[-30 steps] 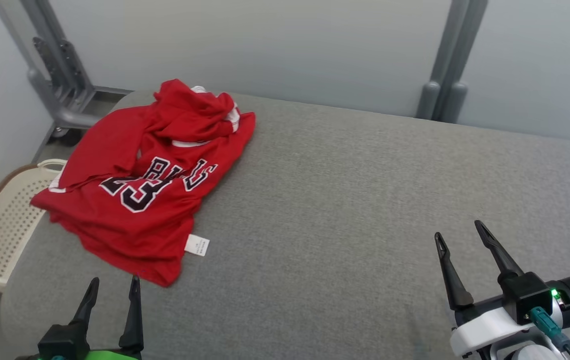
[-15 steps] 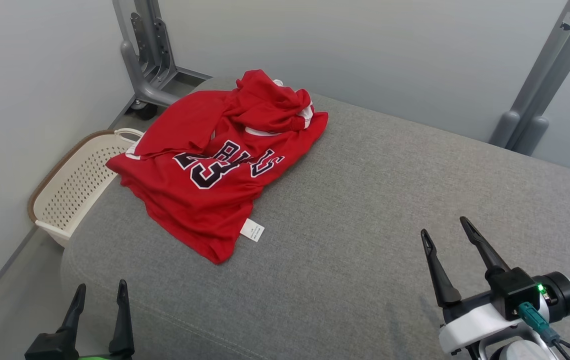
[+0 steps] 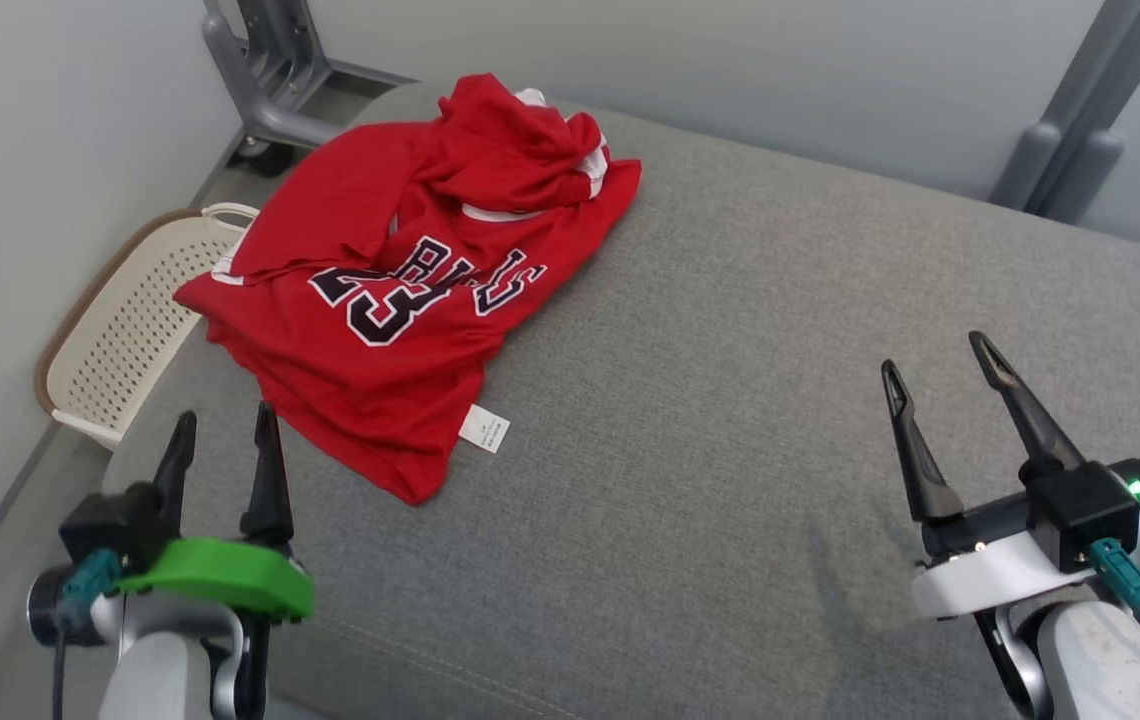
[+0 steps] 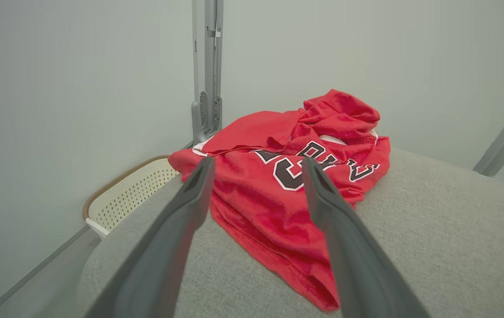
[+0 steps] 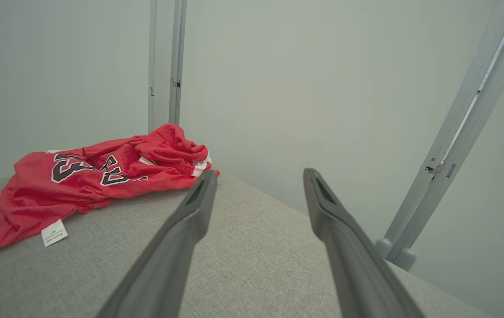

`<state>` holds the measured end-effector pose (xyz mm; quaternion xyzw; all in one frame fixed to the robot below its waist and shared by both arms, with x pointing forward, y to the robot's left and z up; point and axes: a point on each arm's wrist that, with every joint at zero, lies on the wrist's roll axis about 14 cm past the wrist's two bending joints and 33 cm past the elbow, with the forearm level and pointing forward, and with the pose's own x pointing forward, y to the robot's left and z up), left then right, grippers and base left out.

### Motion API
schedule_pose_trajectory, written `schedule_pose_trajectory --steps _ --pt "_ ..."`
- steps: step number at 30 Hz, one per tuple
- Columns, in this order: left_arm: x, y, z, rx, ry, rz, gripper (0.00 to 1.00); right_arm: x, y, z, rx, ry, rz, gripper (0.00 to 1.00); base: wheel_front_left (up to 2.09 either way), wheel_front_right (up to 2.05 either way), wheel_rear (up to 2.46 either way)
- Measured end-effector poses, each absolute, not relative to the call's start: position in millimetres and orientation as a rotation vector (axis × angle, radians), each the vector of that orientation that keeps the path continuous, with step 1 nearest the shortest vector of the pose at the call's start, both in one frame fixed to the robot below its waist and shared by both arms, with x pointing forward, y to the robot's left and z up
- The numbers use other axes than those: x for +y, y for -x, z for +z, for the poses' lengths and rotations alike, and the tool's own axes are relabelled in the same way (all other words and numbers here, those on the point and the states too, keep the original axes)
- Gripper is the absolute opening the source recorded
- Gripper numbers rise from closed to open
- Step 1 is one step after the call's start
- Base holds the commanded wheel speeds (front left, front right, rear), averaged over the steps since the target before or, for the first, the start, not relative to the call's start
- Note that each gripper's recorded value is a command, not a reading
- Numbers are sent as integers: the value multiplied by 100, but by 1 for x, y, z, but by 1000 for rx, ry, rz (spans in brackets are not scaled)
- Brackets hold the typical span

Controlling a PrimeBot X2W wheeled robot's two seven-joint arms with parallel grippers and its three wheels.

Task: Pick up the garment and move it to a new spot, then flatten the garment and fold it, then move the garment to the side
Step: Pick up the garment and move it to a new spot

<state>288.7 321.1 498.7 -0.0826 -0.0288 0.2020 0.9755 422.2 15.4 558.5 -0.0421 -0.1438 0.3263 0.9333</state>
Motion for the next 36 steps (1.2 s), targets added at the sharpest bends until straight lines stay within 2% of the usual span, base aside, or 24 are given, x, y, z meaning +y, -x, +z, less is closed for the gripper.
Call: schedule_pose_trajectory --steps 11,22,25,26,27,29,36 --pt "305 -399 444 362 264 278 100 -27 -458 507 -173 58 550 100 0 0 0" --pt "289 -423 368 771 197 231 100 -61 -470 482 -111 47 459 100 0 0 0" --pt "288 -424 358 829 187 234 100 -65 -471 477 -97 45 448 100 0 0 0" --pt "289 -425 355 853 182 237 96 -67 -471 475 -90 42 441 100 0 0 0" --pt "289 -425 351 885 184 237 47 -69 -471 472 -82 41 436 100 0 0 0" --pt "289 -427 347 920 178 230 0 -70 -470 467 -68 38 432 100 0 0 0" --pt "287 -431 347 919 158 193 0 -72 -466 465 -54 26 423 100 0 0 0"
